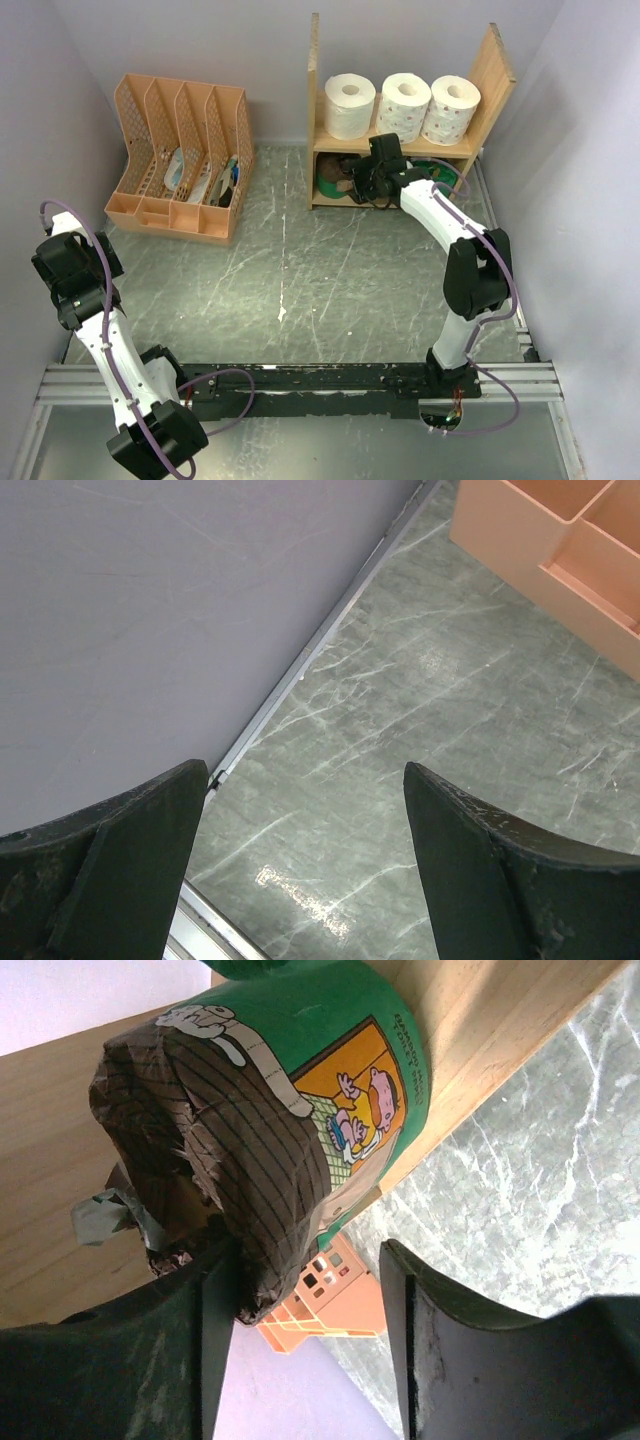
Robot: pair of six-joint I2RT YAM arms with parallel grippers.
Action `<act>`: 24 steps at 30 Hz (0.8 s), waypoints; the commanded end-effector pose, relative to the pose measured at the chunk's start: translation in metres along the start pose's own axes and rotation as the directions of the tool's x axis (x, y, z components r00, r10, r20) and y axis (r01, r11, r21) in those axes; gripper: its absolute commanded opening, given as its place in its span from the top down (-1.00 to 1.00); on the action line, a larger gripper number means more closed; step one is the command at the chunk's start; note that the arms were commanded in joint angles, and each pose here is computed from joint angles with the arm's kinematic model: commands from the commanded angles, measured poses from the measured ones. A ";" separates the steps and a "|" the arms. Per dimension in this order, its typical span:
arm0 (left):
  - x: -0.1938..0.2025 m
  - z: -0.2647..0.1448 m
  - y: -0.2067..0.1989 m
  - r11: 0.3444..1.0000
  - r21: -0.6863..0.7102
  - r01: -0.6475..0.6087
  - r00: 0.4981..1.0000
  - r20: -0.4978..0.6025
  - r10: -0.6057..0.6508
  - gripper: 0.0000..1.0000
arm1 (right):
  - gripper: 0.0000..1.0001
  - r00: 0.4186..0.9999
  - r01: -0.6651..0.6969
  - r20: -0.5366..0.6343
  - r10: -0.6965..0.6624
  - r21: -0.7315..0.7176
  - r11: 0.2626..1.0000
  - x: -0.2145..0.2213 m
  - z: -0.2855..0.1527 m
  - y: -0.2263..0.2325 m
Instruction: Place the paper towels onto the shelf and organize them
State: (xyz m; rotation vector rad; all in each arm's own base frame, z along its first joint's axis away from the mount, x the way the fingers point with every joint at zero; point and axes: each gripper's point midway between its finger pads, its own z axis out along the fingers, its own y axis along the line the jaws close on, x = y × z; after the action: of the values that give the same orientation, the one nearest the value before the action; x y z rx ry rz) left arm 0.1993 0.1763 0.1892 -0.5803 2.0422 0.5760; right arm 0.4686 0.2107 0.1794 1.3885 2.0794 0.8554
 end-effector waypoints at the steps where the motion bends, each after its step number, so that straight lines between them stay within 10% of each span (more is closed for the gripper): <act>1: -0.012 -0.003 0.004 1.000 -0.008 0.012 0.999 0.042 -0.012 -0.83 | -0.20 0.999 0.046 0.024 -0.041 -0.247 0.968 -0.009 -0.041 0.063; 24: -0.012 -0.003 0.003 1.000 0.000 0.009 0.999 0.045 -0.009 -0.82 | -0.71 0.989 0.028 -0.123 -0.087 -0.413 0.910 0.000 -0.073 0.067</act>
State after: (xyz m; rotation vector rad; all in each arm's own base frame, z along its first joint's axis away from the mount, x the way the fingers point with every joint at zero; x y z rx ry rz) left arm 0.1994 0.1762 0.1892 -0.5793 2.0424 0.5749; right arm 0.4503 0.2098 0.1773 1.2939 2.1332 1.0340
